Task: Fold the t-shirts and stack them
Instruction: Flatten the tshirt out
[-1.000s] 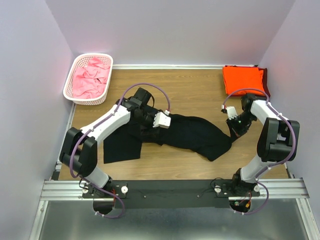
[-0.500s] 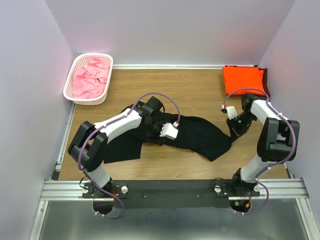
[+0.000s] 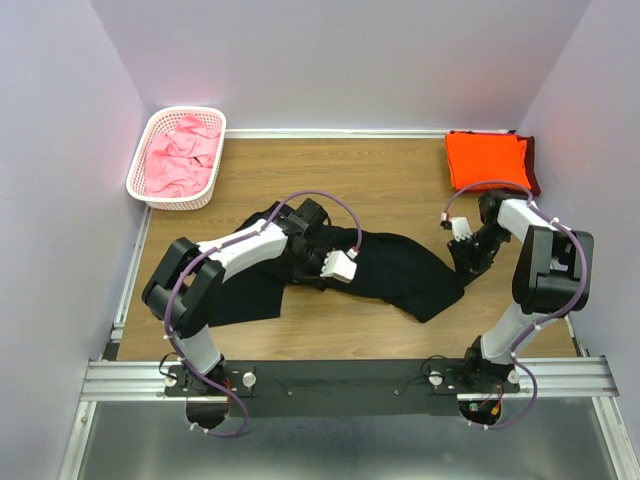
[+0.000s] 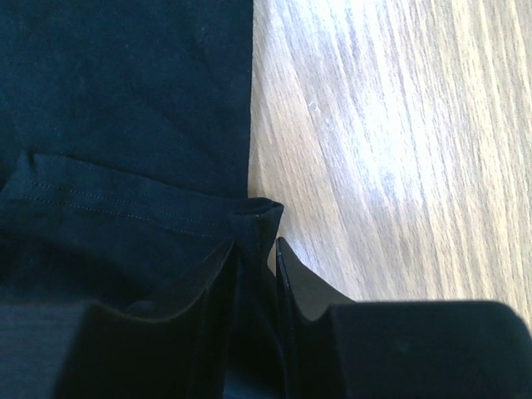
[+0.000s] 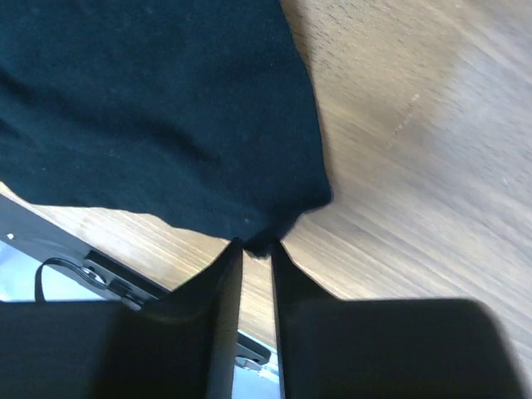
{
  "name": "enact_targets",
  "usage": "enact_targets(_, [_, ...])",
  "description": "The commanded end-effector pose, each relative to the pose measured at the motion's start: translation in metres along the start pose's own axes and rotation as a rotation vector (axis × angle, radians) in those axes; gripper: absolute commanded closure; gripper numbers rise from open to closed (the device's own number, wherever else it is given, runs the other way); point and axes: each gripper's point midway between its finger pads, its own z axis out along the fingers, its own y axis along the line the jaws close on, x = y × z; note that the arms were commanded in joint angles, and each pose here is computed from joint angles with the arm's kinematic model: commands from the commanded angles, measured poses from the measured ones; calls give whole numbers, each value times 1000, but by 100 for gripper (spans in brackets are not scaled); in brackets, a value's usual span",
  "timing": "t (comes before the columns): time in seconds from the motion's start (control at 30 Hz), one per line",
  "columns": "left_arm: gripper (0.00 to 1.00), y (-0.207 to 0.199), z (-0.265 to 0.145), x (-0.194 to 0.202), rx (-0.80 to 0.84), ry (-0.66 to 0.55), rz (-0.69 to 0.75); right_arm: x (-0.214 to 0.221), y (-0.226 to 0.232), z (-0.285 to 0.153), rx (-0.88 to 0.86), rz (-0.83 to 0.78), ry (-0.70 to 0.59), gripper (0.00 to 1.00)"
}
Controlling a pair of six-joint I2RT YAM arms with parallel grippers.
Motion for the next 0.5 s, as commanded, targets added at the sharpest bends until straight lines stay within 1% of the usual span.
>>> enact_targets(0.0, [67, 5, -2, -1, -23, 10, 11, -5, 0, 7, -31, 52, 4, 62])
enact_targets(0.03, [67, 5, -1, -1, -23, 13, 13, -6, -2, 7, -25, 53, -1, 58])
enact_targets(0.13, [67, 6, -2, 0, -28, 17, 13, -7, -10, 8, 10, 70, 9, 53])
enact_targets(0.33, [67, 5, -1, 1, -30, 16, 7, -7, -20, 14, 51, 91, 16, 53])
enact_targets(0.47, [67, 5, -1, 0, -32, 15, 6, -3, -32, 16, 117, 104, 37, 55])
